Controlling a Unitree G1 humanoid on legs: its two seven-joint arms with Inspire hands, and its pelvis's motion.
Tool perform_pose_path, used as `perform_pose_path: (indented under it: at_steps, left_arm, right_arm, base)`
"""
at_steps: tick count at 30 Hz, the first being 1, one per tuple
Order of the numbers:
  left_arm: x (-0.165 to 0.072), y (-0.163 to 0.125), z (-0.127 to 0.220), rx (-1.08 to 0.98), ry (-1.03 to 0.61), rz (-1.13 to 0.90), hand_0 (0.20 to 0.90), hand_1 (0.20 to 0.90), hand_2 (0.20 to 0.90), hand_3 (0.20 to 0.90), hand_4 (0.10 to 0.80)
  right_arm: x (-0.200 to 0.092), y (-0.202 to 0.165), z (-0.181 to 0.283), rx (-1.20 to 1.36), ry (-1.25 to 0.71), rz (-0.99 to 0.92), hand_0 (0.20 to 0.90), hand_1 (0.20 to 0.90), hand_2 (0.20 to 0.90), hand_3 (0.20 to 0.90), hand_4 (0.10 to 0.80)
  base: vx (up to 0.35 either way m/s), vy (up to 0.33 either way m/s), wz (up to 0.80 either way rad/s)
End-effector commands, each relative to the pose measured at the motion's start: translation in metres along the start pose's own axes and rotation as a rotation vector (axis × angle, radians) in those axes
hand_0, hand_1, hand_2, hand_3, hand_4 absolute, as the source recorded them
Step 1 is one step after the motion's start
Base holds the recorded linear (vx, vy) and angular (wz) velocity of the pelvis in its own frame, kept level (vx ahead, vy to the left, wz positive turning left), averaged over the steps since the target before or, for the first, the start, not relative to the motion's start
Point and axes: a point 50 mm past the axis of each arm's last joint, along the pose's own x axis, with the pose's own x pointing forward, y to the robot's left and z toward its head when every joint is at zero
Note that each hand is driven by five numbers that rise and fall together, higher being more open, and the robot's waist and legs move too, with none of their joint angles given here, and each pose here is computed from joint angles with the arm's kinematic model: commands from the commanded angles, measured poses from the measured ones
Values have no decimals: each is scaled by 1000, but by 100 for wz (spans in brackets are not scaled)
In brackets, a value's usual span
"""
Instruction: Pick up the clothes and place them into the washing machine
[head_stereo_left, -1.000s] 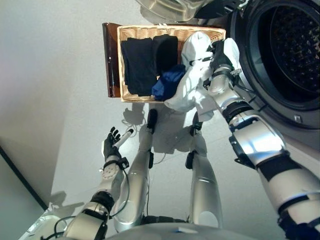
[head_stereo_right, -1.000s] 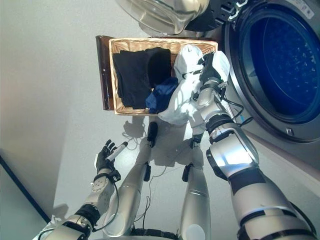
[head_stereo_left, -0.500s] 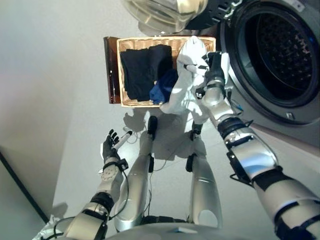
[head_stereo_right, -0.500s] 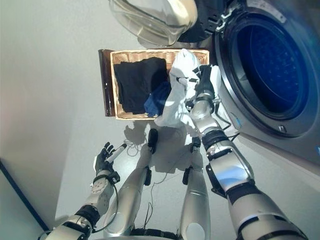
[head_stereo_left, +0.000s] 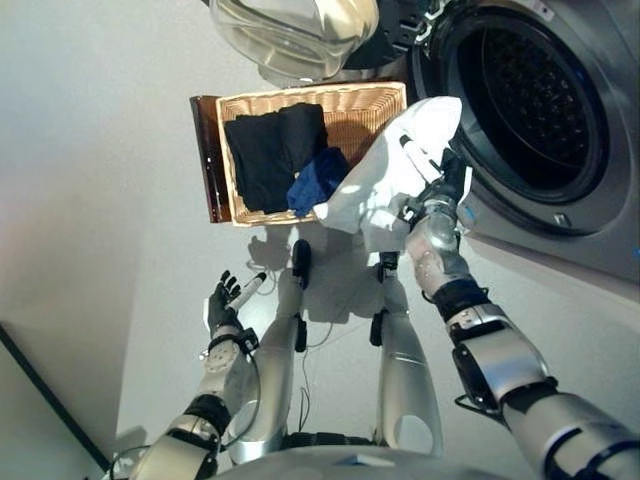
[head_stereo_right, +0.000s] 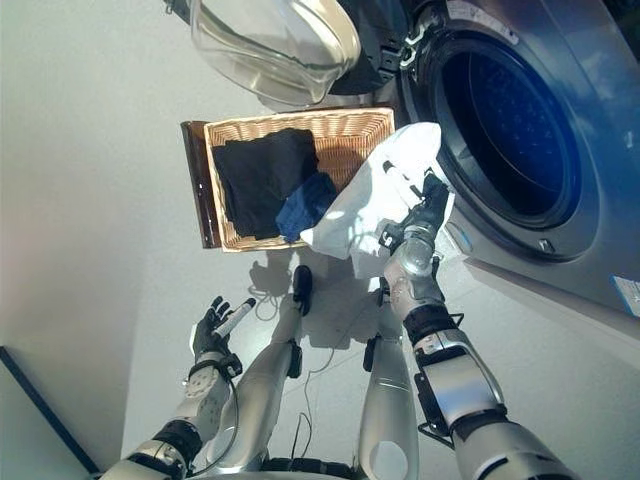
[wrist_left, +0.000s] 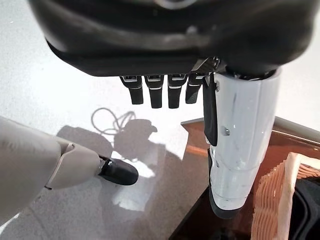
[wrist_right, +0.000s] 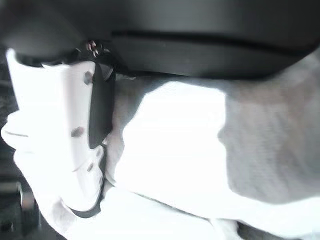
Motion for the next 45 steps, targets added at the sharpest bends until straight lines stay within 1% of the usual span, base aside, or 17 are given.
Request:
perform_pose_path:
  at_steps: [1, 6, 11, 12, 15, 23, 27, 31, 32, 34, 38, 45]
  left_arm:
    - [-13, 18, -21, -9, 28, 42, 900, 900, 900, 900, 800]
    - [-15, 18, -28, -10, 54, 38, 900, 900, 900, 900, 800]
    - [-17, 19, -32, -13, 68, 27, 900, 900, 900, 900, 800]
    - [-17, 18, -32, -13, 68, 26, 900, 900, 900, 900, 800]
    - [-18, 20, -36, -9, 86, 27, 900, 900, 900, 900, 800]
    - [-18, 24, -39, 4, 102, 26, 900, 900, 900, 900, 800]
    - [-20, 31, -42, 23, 115, 28, 900, 900, 900, 900, 800]
    - [-20, 32, -44, 25, 123, 24, 900, 900, 900, 900, 800]
    - [-20, 31, -44, 24, 123, 23, 900, 900, 900, 900, 800]
    - [-20, 32, -44, 34, 124, 16, 900, 900, 900, 900, 800]
    - [-20, 34, -44, 42, 126, 17, 900, 900, 900, 900, 800]
    - [-19, 31, -42, 28, 119, 3, 900, 900, 900, 900, 800]
  right_arm:
    - [1, 19, 55, 305, -242, 87, 200, 200, 200, 200, 300]
    - [8, 4, 69, 438, -283, 8, 200, 200, 200, 200, 300]
    - [18, -8, 96, 614, -354, -61, 200, 200, 200, 200, 300]
    - [19, -8, 96, 616, -355, -61, 200, 200, 200, 200, 300]
    - [24, -15, 118, 713, -417, -90, 200, 200, 200, 200, 300]
    - [34, -31, 161, 762, -515, -144, 200, 200, 200, 200, 300]
    - [37, -35, 205, 795, -589, -152, 200, 200, 200, 200, 300]
    - [35, -36, 236, 833, -650, -144, 200, 200, 200, 200, 300]
    - [35, -36, 237, 832, -652, -144, 200, 200, 200, 200, 300]
    - [33, -38, 258, 848, -687, -148, 200, 200, 200, 200, 300]
    - [32, -40, 273, 840, -703, -159, 200, 200, 200, 200, 300]
    - [25, -45, 298, 960, -742, -181, 200, 200, 200, 200, 300]
  base:
    - [31, 2, -1]
    - [0, 0, 0]
    - [0, 0, 0]
    - [0, 0, 0]
    - [7, 4, -2]
    - [10, 4, -3]
    - [0, 0, 0]
    - [0, 0, 0]
    - [0, 0, 0]
    - [0, 0, 0]
    - [0, 0, 0]
    - [0, 0, 0]
